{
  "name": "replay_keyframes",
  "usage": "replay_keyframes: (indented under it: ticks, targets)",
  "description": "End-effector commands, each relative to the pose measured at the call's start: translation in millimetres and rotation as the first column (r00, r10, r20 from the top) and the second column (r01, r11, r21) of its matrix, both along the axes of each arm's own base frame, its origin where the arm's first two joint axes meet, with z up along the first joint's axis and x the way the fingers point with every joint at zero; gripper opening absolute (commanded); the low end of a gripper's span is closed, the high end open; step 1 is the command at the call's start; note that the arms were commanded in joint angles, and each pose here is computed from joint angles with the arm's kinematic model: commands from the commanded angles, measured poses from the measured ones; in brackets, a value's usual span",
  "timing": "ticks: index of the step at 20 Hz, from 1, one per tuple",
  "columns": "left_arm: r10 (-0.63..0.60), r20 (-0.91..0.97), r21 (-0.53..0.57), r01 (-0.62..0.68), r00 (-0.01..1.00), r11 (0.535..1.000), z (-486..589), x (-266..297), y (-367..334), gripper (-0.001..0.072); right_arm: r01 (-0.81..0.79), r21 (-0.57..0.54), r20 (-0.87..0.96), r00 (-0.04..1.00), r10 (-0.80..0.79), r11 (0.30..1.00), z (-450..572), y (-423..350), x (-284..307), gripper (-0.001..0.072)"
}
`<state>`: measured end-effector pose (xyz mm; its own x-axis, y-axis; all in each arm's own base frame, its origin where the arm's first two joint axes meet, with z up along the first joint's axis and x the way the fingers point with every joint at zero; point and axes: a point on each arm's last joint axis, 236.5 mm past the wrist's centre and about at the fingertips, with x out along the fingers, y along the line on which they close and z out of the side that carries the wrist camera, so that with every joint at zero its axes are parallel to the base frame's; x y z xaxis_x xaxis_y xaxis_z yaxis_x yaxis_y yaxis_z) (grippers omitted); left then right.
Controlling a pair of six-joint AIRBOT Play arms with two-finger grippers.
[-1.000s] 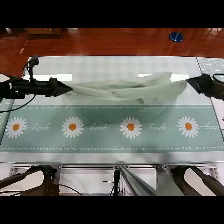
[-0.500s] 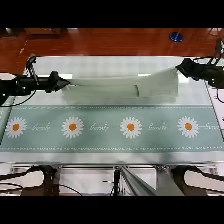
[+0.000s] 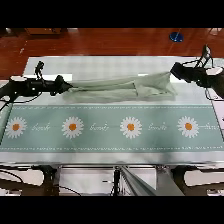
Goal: Fold the shirts.
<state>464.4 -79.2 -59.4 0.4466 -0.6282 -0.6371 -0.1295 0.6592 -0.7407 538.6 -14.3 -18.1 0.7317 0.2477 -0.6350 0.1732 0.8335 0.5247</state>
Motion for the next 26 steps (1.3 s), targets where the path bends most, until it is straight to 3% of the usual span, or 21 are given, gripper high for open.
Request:
replay_keyframes:
  ticks: [1, 2, 3, 4, 5, 6, 7, 9, 12, 15, 18, 26]
  targets:
    - [0.008, -0.027, 0.002, -0.008, 1.0, 1.0, -16.6, 2.1, 1.9, 0.0023, -0.007, -0.028, -0.023, 1.0, 0.007, 1.0, -26.7, 10.6, 6.0, 0.0027]
    - [0.007, -0.034, 0.001, -0.007, 0.999, 1.0, -20.0, 1.5, 1.8, 0.0033, -0.013, -0.03, -0.029, 1.0, 0.012, 0.999, -31.9, 15.1, 6.6, 0.0027]
    - [0.003, -0.033, 0.003, -0.003, 0.999, 1.0, -21.7, 1.2, 1.8, 0.0113, -0.016, -0.029, -0.033, 0.999, 0.015, 0.999, -35.2, 18.2, 6.8, 0.0028]
    - [-0.005, -0.024, 0.01, 0.006, 1.0, 1.0, -22.0, 1.5, 2.2, 0.0266, -0.009, -0.032, -0.029, 1.0, 0.008, 0.999, -34.9, 15.7, 7.7, 0.0032]
    - [-0.01, -0.014, 0.015, 0.011, 1.0, 1.0, -20.7, 2.7, 2.9, 0.041, 0.002, -0.033, -0.02, 1.0, -0.003, 0.999, -32.6, 13.3, 9.3, 0.0114]
    - [-0.009, -0.006, 0.016, 0.009, 1.0, 1.0, -17.8, 5.1, 4.8, 0.0481, 0.011, -0.035, -0.012, 1.0, -0.011, 0.999, -28.3, 8.8, 9.9, 0.0257]
    - [-0.01, 0.006, 0.011, 0.01, 1.0, 1.0, -10.8, 8.3, 8.7, 0.0482, 0.018, -0.038, -0.001, 1.0, -0.018, 0.999, -20.6, 1.8, 9.3, 0.0364]
    - [-0.021, 0.04, -0.004, 0.021, 0.999, 1.0, 8.1, 14.5, 20.6, 0.0481, 0.041, -0.046, 0.026, 0.999, -0.04, 0.998, 0.4, -19.2, 5.9, 0.0507]
    - [-0.062, 0.078, -0.045, 0.066, 0.995, 0.997, 39.1, 12.8, 41.3, 0.048, 0.068, -0.027, -0.056, 0.996, -0.069, 0.997, 4.5, -57.6, -22.1, 0.0589]
    - [-0.145, 0.041, -0.094, 0.148, 0.989, 0.984, 43.9, -9.3, 34.6, 0.0478, 0.035, 0.101, -0.278, 0.96, -0.006, 0.994, -34.0, -65.5, -72.1, 0.0599]
    - [-0.241, 0.016, -0.119, 0.241, 0.97, 0.963, 45.2, -26.3, 10.4, 0.0476, 0.022, 0.265, -0.299, 0.952, 0.06, 0.964, -45.9, -52.8, -79.6, 0.0599]
    - [-0.323, 0.019, -0.12, 0.323, 0.946, 0.939, 45.8, -34.4, -22.6, 0.0476, 0.001, 0.364, -0.3, 0.947, 0.117, 0.931, -90.5, 5.9, -54.8, 0.0598]
